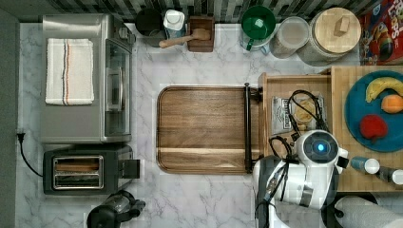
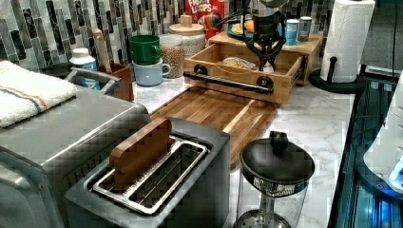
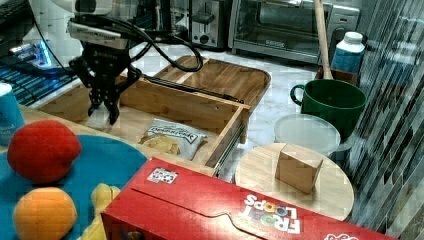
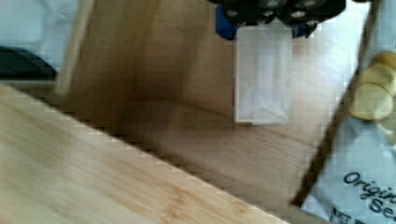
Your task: Pick up the butter.
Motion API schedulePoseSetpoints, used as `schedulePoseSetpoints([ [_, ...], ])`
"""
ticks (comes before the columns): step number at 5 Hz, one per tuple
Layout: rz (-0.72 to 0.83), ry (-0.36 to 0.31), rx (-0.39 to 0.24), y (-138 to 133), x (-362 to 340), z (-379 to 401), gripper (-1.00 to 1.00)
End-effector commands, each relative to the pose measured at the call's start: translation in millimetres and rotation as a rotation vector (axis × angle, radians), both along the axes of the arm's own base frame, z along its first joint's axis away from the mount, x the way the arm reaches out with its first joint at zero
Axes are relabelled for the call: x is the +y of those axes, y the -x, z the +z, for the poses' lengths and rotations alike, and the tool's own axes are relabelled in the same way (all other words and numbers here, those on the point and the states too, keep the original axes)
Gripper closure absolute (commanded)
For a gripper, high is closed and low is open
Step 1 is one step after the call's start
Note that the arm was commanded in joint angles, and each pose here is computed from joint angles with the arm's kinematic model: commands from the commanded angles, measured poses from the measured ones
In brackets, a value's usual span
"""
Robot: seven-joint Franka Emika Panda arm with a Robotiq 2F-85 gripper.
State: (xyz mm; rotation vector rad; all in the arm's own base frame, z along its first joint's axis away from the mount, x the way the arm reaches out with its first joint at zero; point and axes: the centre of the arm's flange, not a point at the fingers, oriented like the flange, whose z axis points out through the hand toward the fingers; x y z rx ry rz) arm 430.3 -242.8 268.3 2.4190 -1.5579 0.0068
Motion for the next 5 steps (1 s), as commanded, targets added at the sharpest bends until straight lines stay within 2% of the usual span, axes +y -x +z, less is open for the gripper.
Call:
schedulePoseSetpoints([
  [1,0.006,0.119,-0.227,-109,63,220,1.0],
  [2,0.01,0.091,-0.235,-113,91,247,1.0],
  [3,-0.024,0.104,-0.227,-122,125,272,1.0],
  [5,-0.076,0.031,-0.216,-138,160,320,1.0],
])
